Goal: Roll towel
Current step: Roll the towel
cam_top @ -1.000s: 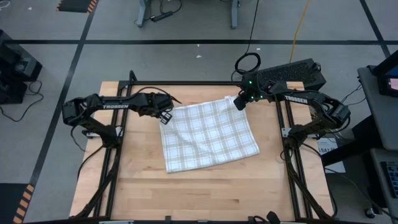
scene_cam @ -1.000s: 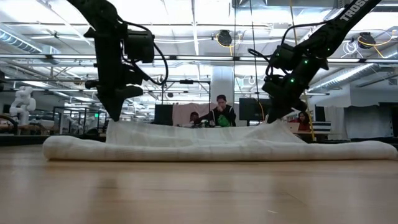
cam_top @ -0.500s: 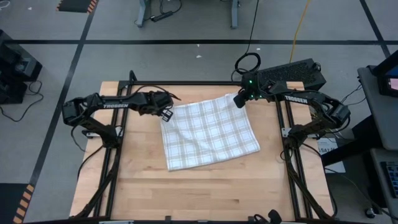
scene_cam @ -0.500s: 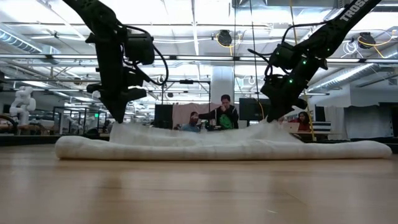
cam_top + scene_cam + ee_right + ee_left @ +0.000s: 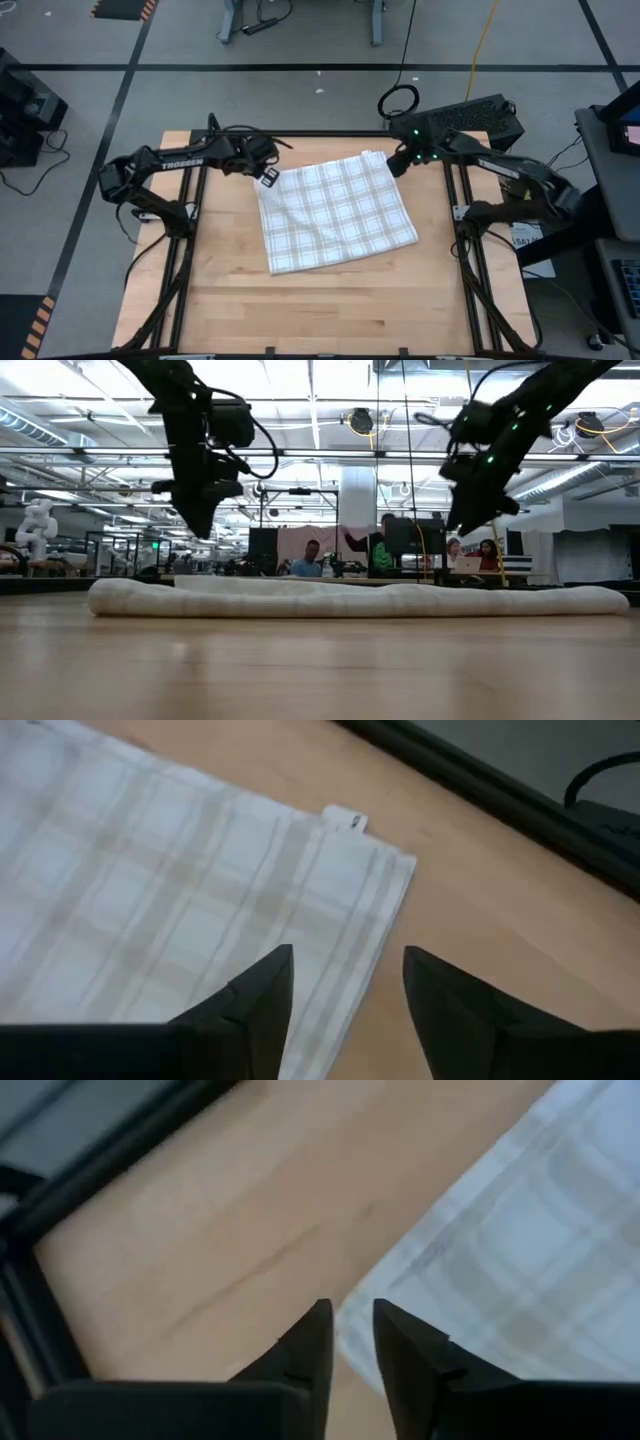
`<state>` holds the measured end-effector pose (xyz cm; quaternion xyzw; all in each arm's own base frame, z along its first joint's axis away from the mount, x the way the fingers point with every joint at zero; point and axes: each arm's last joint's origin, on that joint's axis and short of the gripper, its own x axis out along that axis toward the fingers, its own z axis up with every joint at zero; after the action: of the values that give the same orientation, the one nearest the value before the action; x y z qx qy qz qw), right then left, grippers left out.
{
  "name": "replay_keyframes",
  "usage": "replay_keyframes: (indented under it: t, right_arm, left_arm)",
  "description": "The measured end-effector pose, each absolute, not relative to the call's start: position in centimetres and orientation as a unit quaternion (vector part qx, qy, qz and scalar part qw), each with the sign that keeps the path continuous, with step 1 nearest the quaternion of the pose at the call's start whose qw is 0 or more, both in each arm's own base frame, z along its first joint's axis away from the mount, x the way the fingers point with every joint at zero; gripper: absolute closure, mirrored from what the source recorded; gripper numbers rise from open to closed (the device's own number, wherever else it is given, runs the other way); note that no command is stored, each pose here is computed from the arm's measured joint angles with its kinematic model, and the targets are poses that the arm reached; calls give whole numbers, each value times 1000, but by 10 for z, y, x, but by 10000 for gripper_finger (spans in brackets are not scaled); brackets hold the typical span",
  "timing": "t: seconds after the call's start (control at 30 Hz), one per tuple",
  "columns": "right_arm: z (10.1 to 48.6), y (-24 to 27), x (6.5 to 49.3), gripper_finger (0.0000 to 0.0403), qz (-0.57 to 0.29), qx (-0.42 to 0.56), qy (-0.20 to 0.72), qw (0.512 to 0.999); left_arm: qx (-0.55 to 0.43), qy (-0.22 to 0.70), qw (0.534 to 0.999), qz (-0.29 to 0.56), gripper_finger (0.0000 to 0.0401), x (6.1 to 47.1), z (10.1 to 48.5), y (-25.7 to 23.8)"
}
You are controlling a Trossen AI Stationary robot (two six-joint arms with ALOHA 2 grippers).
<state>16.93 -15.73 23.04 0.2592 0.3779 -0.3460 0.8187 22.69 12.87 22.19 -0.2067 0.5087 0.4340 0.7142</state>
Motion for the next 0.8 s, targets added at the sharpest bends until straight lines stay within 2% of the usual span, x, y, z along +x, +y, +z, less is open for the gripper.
replay_keyframes:
  t: [0.2,0.33,0.5,0.67,0.8]
  right_arm:
    - [240,-135,155,245,-338,280,404,802]
    - [242,-124,156,258,-308,322,400,801]
    - [242,-112,165,271,-252,361,398,805]
    - [233,-104,175,280,-241,374,373,815]
    - [210,-102,181,291,-239,392,335,823]
  left_arm:
    - [-263,537,667,445,268,210,235,120]
    - [-328,508,708,365,258,214,220,100]
    - [-431,466,700,327,258,222,195,52]
    - [-407,443,757,254,258,242,193,-5]
    - [-377,463,759,260,258,242,181,-36]
